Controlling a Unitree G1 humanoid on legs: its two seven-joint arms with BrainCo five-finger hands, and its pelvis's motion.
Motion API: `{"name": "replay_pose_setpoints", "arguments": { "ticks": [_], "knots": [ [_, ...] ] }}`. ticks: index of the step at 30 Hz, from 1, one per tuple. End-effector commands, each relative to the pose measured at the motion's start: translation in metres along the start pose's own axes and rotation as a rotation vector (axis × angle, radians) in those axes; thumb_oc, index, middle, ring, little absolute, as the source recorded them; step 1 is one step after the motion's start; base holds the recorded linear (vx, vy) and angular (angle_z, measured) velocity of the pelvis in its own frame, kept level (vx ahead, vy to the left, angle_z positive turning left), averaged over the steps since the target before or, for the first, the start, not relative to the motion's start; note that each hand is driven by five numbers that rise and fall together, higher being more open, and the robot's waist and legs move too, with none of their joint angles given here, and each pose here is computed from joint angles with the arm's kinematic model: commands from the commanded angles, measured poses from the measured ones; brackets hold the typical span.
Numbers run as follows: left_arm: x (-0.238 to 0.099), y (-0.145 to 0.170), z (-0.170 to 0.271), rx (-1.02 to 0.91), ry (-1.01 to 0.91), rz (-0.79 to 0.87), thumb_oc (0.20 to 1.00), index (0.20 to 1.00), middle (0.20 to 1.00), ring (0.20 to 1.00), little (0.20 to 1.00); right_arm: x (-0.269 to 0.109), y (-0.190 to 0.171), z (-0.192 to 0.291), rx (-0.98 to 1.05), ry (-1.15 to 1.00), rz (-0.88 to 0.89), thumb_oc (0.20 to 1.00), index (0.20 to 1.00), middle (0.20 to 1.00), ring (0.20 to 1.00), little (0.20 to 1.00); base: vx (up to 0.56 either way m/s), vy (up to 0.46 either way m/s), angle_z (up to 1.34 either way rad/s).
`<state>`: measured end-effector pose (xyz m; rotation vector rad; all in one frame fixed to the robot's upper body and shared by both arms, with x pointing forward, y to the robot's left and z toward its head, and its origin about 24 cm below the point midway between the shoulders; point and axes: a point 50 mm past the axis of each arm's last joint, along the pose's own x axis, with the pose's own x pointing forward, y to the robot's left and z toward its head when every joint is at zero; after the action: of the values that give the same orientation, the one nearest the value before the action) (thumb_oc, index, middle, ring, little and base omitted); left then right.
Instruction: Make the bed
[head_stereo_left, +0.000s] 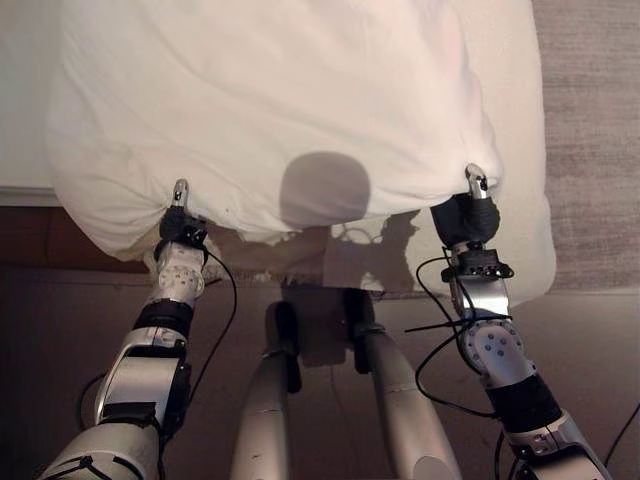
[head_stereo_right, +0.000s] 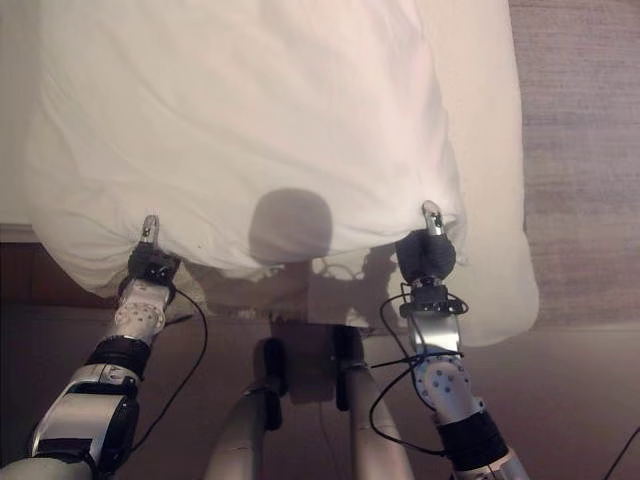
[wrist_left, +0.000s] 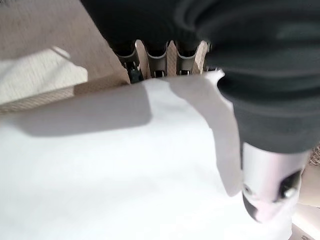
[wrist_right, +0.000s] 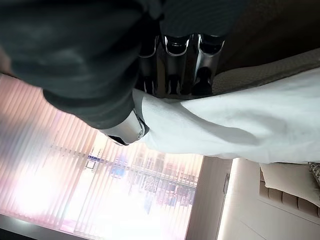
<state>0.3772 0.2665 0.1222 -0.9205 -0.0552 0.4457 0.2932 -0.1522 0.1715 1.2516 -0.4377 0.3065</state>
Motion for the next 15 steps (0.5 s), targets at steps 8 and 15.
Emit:
{"name": "replay_pose_setpoints", "arguments": {
  "ticks": [8,15],
  "knots": [
    [-0.008,-0.004,0.009,-0.089,-0.154,-0.043,0.2,0.2,0.2,0.2,0.2,-0.016,0.023,0.02,-0.044,-0.106,0.125,0.2,0.2,0.2,0.2,0.2,0.0,-0.008,0.0],
    [-0.031,0.007,0.017,-0.271,-0.295,-0.111,0.2,0.2,0.2,0.2,0.2,-0.02,0.019,0.024,-0.033,-0.147,0.101,0.2,0.2,0.2,0.2,0.2,-0.02,-0.082,-0.02]
  ]
}}
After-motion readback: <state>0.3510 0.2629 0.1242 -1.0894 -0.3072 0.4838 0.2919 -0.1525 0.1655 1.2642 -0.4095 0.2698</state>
